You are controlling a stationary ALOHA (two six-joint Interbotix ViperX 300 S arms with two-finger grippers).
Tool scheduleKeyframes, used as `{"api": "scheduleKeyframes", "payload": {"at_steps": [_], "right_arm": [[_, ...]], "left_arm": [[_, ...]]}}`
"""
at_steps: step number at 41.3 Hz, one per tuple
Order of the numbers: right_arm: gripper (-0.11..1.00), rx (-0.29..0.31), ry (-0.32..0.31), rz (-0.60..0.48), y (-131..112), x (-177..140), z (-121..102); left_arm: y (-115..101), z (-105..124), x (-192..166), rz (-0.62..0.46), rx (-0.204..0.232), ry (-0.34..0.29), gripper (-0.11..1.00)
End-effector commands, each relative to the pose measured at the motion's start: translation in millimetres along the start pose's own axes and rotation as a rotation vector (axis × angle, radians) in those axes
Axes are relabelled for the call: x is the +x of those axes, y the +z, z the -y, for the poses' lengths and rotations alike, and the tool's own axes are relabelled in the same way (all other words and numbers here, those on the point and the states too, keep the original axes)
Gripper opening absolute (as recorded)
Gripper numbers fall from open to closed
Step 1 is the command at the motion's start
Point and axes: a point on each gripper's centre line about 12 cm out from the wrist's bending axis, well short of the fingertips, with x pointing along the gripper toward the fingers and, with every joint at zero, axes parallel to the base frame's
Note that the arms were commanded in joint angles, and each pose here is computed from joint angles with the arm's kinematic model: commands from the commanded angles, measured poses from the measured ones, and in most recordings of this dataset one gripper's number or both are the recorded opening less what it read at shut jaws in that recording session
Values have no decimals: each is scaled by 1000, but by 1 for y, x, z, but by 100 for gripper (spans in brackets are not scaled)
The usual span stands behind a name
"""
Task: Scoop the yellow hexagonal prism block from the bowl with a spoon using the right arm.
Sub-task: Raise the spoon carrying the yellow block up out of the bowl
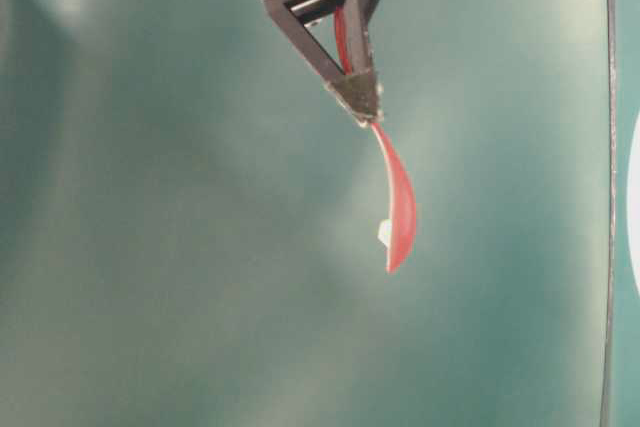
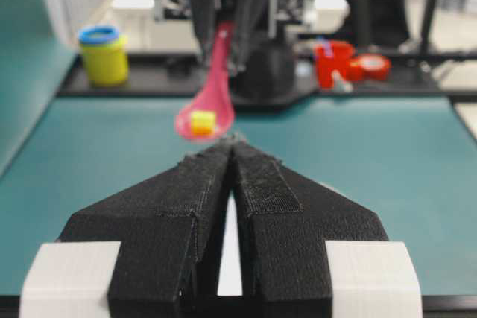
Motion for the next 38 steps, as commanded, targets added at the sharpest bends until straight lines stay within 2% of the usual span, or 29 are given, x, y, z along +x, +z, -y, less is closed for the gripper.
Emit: {"api": "scheduleKeyframes", "payload": {"at_steps": [1, 22, 38], "right_arm": [[23, 3, 2, 31, 10, -4, -1], [23, 0, -1, 49, 14, -5, 0], [23, -4, -3, 70, 18, -5, 0]], "left_arm": [[10, -1, 3, 23, 2, 2, 0], [1, 0, 3, -48, 2, 1, 0], [2, -1, 2, -45, 2, 1, 0]]}}
